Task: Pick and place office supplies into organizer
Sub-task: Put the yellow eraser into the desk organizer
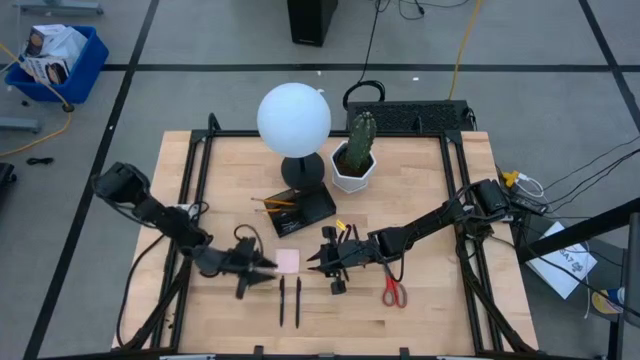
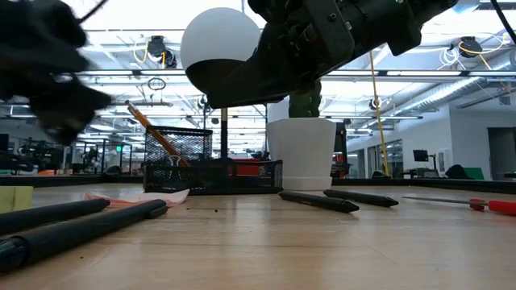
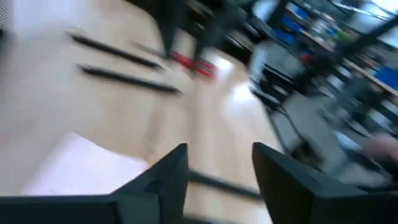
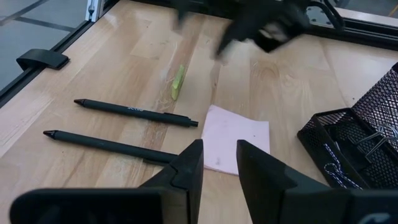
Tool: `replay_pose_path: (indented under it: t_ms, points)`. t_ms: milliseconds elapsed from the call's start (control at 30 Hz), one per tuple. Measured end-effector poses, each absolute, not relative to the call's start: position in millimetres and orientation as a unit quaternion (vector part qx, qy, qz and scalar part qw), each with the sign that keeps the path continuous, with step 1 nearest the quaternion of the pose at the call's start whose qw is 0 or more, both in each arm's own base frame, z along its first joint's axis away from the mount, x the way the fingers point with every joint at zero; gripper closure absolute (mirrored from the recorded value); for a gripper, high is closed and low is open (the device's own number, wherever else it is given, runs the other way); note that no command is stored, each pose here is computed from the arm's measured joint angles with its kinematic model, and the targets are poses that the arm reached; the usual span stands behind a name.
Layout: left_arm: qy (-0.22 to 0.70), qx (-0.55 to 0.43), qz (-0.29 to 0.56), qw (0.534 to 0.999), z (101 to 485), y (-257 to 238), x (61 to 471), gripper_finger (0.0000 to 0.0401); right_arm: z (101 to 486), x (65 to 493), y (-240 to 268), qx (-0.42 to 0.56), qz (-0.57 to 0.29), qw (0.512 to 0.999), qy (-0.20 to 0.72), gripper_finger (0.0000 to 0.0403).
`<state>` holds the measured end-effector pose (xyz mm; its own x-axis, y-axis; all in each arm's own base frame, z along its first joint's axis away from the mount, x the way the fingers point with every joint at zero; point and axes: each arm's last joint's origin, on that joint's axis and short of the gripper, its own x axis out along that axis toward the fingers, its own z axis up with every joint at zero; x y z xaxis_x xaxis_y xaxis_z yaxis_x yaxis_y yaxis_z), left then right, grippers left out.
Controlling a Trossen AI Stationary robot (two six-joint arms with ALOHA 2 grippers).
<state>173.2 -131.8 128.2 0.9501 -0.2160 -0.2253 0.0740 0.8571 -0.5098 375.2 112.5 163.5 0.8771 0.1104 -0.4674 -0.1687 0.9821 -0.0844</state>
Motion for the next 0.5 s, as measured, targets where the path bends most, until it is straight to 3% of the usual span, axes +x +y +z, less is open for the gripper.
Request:
replay_pose_path:
  t_ms: [100, 500]
  points:
    - [0.149, -0.235, -0.111, 0.954, 127.2, -149.0, 157.6, 0.0195, 163.5, 375.2, 112.4, -0.061, 0.072, 0.967, 0.237, 0.0314]
    - [0.17, -0.134, -0.068, 0.974, 111.0, -170.6, 113.3, 0.019, 163.5, 375.4, 111.9, -0.061, 0.071, 0.967, 0.237, 0.0314]
